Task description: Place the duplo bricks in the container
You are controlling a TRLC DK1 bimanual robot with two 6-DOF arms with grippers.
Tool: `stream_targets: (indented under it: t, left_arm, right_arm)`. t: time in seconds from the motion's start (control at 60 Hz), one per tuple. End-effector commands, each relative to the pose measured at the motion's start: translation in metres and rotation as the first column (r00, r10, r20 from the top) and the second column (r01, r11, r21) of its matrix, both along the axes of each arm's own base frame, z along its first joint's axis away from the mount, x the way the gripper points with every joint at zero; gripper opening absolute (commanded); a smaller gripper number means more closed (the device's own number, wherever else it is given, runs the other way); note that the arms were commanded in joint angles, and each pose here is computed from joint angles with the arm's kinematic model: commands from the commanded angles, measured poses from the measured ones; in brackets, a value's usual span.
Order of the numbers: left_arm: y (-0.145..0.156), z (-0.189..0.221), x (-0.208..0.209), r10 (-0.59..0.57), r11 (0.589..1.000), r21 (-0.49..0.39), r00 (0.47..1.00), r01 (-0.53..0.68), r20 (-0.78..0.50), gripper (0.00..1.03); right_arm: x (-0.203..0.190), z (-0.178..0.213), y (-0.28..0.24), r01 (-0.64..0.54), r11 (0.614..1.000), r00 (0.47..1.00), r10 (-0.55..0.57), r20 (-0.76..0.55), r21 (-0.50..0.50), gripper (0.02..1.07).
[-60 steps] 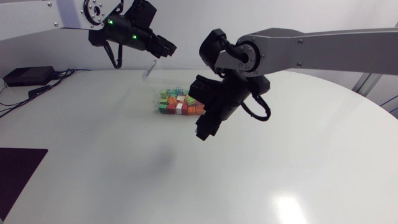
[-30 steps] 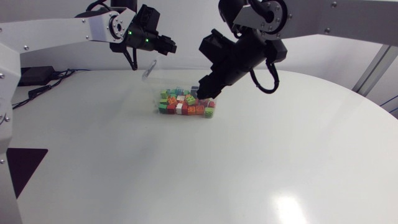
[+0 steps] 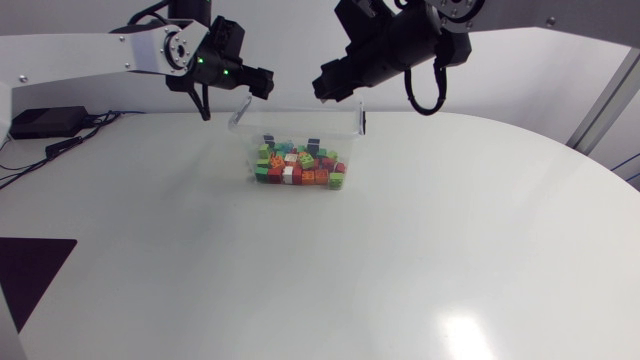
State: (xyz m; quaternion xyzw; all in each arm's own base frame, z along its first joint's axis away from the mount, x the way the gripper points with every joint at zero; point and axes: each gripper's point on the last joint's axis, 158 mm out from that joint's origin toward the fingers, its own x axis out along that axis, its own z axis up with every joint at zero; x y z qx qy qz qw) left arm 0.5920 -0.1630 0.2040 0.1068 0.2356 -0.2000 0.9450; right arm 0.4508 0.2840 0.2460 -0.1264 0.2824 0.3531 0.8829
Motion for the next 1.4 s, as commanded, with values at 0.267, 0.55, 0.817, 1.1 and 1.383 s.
stream_targets:
  t: [0.267,0.55,0.817,1.1,1.383]
  left_arm:
    - [0.048,0.056,-0.064,0.072,0.997,-0.033,0.994,-0.069,0.083,0.99]
    - [0.062,0.081,-0.113,0.087,0.995,-0.053,0.984,-0.08,0.156,0.99]
    - [0.087,0.08,-0.137,0.13,0.991,-0.052,0.977,-0.123,0.168,0.99]
    - [0.115,0.088,-0.179,0.17,0.986,-0.043,0.954,-0.164,0.247,0.99]
    - [0.133,0.098,-0.212,0.211,0.978,-0.058,0.926,-0.203,0.313,0.99]
  right_arm:
    - [0.058,0.01,0.003,0.099,0.991,0.991,-0.106,0.086,0.086,0.28]
    - [0.098,-0.014,0.012,0.134,0.987,0.982,-0.144,0.121,0.083,0.28]
    - [0.128,-0.049,0.021,0.182,0.983,0.971,-0.181,0.155,0.008,0.89]
    - [0.126,-0.011,-0.001,0.262,0.963,0.927,-0.268,0.26,0.06,1.03]
    - [0.091,0.051,-0.064,0.36,0.924,0.852,-0.381,0.36,0.125,1.03]
